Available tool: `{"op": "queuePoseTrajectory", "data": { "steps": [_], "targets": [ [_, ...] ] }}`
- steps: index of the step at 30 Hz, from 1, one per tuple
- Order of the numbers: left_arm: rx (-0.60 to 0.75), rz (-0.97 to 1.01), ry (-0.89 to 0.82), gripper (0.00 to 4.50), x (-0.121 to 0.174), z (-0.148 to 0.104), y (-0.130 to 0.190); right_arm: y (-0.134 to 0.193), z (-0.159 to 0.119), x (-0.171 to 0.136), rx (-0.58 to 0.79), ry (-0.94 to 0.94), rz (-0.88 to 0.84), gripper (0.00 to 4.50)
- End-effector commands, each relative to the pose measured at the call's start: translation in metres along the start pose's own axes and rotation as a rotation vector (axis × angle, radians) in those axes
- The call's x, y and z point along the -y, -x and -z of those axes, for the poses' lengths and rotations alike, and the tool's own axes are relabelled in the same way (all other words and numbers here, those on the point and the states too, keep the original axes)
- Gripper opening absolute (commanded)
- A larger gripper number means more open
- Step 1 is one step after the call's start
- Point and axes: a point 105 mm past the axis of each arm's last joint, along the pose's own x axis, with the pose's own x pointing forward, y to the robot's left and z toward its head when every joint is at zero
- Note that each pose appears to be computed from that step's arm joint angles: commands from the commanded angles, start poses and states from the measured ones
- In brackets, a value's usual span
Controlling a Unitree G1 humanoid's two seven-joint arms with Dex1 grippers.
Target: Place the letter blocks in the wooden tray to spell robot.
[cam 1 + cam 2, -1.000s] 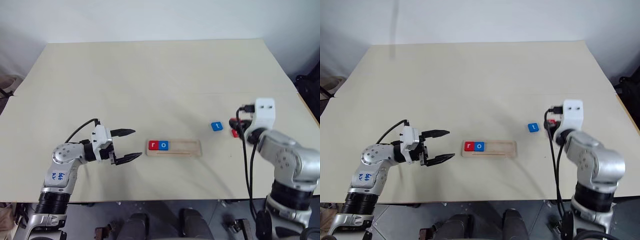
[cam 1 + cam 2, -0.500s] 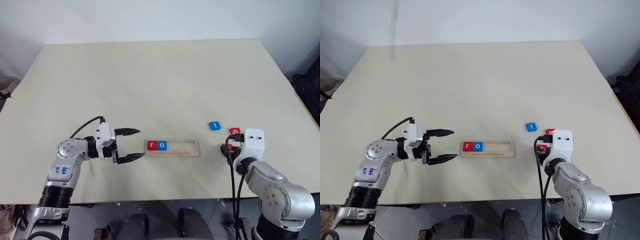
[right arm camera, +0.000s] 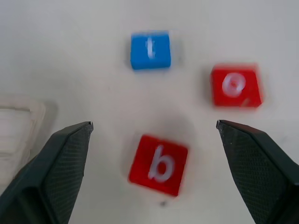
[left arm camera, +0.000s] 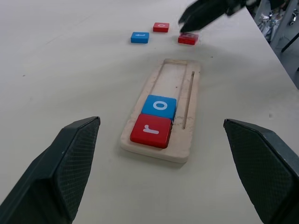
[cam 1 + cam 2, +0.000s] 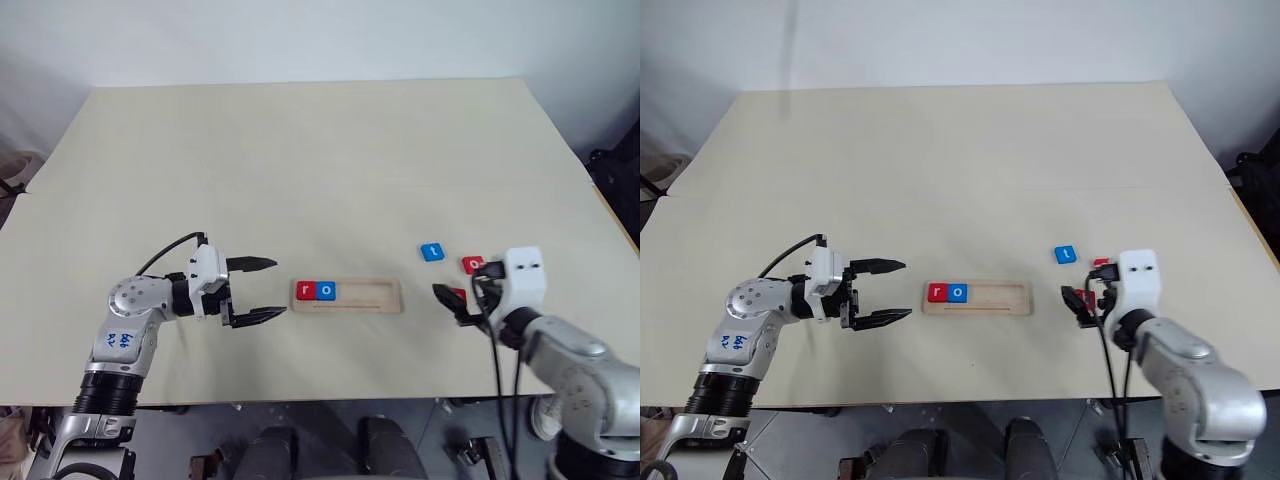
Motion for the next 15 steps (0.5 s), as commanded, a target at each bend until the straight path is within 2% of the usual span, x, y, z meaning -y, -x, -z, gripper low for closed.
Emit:
{"op": "queuePoseTrajectory", "data": {
  "steps": [1,5,8,11,15],
  "targets": [
    [0.021,-0.023,-0.035,4.50,-0.003,-0.008,0.006,0.012,-0.011,0.002,0.064,0.091,-0.156,4.47],
    [0.031,-0.018,-0.052,4.50,-0.001,-0.011,0.007,0.031,-0.002,0.009,0.094,0.259,-0.402,4.47],
    [0.028,-0.001,-0.078,4.50,0.002,-0.014,0.009,0.044,0.021,0.024,0.025,0.422,-0.550,4.47],
    [0.023,0.019,-0.082,4.50,0.005,-0.015,0.011,0.047,0.031,0.047,-0.026,0.472,-0.569,4.47],
    [0.033,0.048,-0.051,4.50,0.011,-0.020,0.015,0.045,0.029,0.064,-0.045,0.532,-0.584,4.47]
  ]
}}
